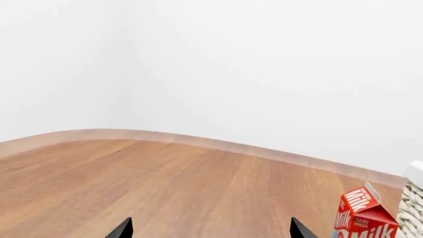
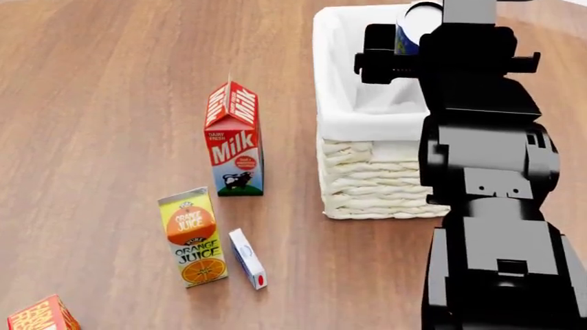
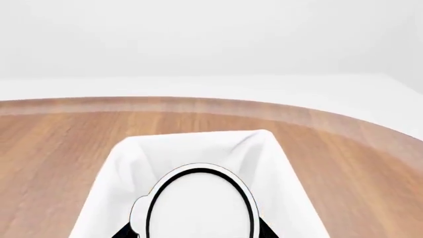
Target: Pick up the alphabet soup, and put it in the basket.
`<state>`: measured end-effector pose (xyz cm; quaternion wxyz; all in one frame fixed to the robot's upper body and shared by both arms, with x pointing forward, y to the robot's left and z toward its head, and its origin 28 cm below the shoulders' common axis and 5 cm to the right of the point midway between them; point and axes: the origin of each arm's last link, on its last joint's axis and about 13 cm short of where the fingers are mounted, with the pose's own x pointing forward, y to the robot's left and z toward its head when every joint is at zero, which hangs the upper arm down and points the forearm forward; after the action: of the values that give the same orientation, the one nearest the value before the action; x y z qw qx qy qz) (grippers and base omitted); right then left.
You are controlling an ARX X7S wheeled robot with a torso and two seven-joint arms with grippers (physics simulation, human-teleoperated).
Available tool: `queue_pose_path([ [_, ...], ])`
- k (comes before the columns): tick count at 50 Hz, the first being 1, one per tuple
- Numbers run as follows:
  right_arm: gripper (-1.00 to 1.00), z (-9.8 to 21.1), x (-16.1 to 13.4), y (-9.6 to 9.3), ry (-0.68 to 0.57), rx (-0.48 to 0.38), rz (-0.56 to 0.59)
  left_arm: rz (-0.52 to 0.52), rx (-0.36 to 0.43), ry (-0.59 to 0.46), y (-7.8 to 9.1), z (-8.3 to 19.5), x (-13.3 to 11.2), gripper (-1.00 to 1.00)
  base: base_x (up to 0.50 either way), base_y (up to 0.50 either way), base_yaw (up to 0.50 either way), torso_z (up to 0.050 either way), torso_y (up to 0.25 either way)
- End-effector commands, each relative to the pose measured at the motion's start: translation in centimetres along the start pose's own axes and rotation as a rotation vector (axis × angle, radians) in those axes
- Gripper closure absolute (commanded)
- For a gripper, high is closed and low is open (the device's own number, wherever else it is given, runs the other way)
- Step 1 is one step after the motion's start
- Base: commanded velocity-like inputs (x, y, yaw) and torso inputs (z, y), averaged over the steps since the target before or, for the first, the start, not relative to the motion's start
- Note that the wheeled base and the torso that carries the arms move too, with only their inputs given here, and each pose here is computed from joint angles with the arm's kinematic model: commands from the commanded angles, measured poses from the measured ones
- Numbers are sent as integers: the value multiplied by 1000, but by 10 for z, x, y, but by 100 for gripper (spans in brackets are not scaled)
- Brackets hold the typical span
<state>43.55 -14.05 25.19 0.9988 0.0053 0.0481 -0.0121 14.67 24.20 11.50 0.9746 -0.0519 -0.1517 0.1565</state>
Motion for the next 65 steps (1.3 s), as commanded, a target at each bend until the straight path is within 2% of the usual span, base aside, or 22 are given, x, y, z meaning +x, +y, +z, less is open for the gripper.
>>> queue_pose_path([
  [1, 100, 18, 1, 12, -79, -7, 63, 12, 23, -23, 3, -3, 7, -100, 0, 0, 0, 0, -236],
  [8, 100, 19, 1, 12, -83, -4, 61, 7, 8, -15, 3, -2, 6, -100, 0, 0, 0, 0, -220],
  [23, 100, 24, 1, 13, -122, 8, 64, 9, 1, -12, 3, -2, 6, -100, -1, 0, 0, 0, 0],
  [39, 100, 13, 1, 15, -73, 6, 47, 11, -3, -10, 4, -2, 5, -100, 0, 0, 0, 0, 0],
  [53, 100, 12, 2, 15, -95, 7, 26, 12, -8, -12, 4, -1, 4, -100, 0, 0, 0, 0, 1],
  [54, -100, 13, 2, 15, -97, 9, 24, 12, -9, -12, 4, 0, 4, -100, 0, 0, 0, 0, 0],
  [65, -100, 21, 2, 15, -155, 32, 19, 8, -11, -12, 4, 0, 3, -100, 0, 0, 0, 0, 0],
])
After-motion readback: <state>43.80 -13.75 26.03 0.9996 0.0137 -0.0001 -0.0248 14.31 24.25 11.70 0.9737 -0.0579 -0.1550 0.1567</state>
